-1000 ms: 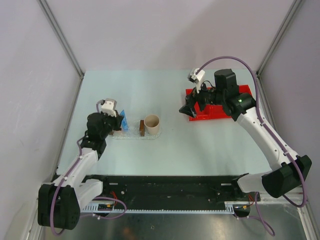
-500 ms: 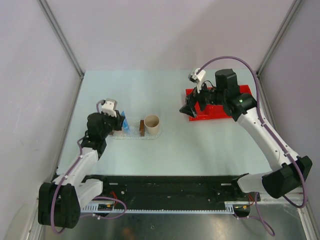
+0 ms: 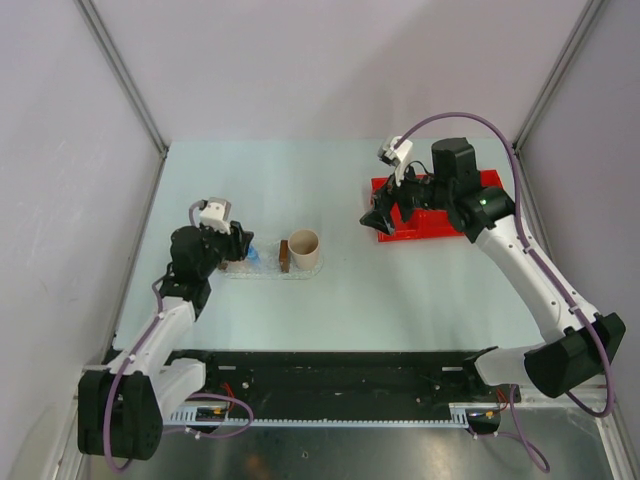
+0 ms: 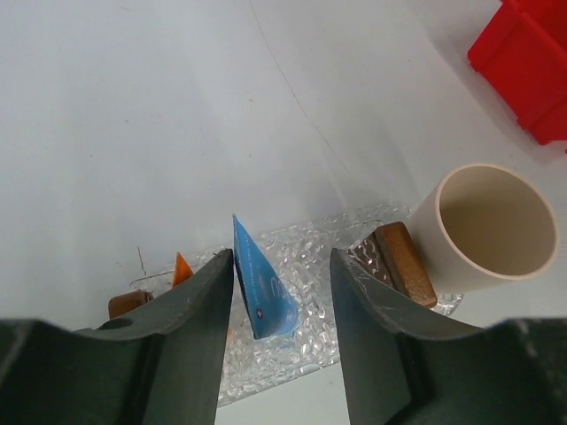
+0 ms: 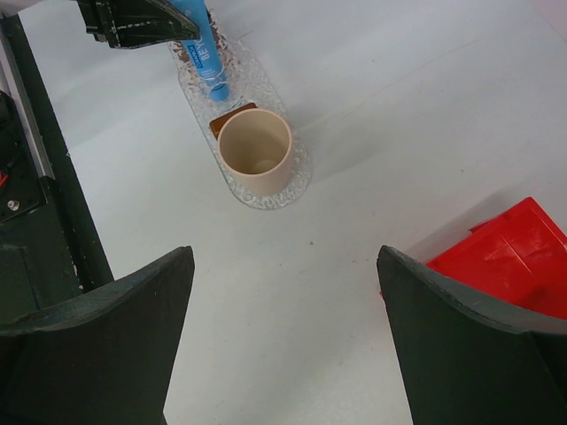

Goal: Prepare toiletry sets of a toothbrush and toothpaste on the tray

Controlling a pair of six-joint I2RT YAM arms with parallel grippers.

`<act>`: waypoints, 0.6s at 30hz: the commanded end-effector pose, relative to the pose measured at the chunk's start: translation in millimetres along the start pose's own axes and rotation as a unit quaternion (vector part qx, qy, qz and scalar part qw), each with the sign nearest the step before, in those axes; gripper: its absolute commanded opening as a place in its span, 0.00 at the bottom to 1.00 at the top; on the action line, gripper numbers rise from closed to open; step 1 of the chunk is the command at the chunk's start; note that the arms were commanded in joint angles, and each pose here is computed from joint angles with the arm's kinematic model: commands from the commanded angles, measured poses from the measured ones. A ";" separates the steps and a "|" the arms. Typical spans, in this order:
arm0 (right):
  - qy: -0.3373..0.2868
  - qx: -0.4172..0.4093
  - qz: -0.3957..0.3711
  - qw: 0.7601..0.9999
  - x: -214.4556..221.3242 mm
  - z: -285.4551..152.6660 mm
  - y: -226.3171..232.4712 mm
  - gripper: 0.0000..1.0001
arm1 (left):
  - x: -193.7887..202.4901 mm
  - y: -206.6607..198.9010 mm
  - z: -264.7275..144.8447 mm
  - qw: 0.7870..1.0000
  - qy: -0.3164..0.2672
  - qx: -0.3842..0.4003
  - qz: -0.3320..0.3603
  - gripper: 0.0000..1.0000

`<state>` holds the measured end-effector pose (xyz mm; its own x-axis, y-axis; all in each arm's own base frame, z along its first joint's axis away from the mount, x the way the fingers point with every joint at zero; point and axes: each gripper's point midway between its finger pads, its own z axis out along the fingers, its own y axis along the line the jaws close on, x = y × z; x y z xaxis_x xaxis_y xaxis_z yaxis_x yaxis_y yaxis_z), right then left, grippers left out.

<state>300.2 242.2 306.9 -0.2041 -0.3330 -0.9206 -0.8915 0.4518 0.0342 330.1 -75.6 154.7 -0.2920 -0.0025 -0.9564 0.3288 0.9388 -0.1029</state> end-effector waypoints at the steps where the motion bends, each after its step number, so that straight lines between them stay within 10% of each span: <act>1: -0.011 0.000 -0.013 1.000 -6.7 -9.8 4.1 0.89 | -25.1 -5.9 -7.1 0.999 -0.043 0.018 0.019 0.52; 18: -0.006 -0.001 -0.011 1.000 -2.5 -8.7 3.5 0.89 | -31.9 -23.3 -11.1 0.996 -0.050 0.065 0.027 0.54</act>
<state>299.2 239.9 303.8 -0.2142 -0.3395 -0.9159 -0.8899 0.4545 0.0397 321.2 -89.4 174.4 -0.2372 -0.0062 -0.9714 0.4138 0.9041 -0.1068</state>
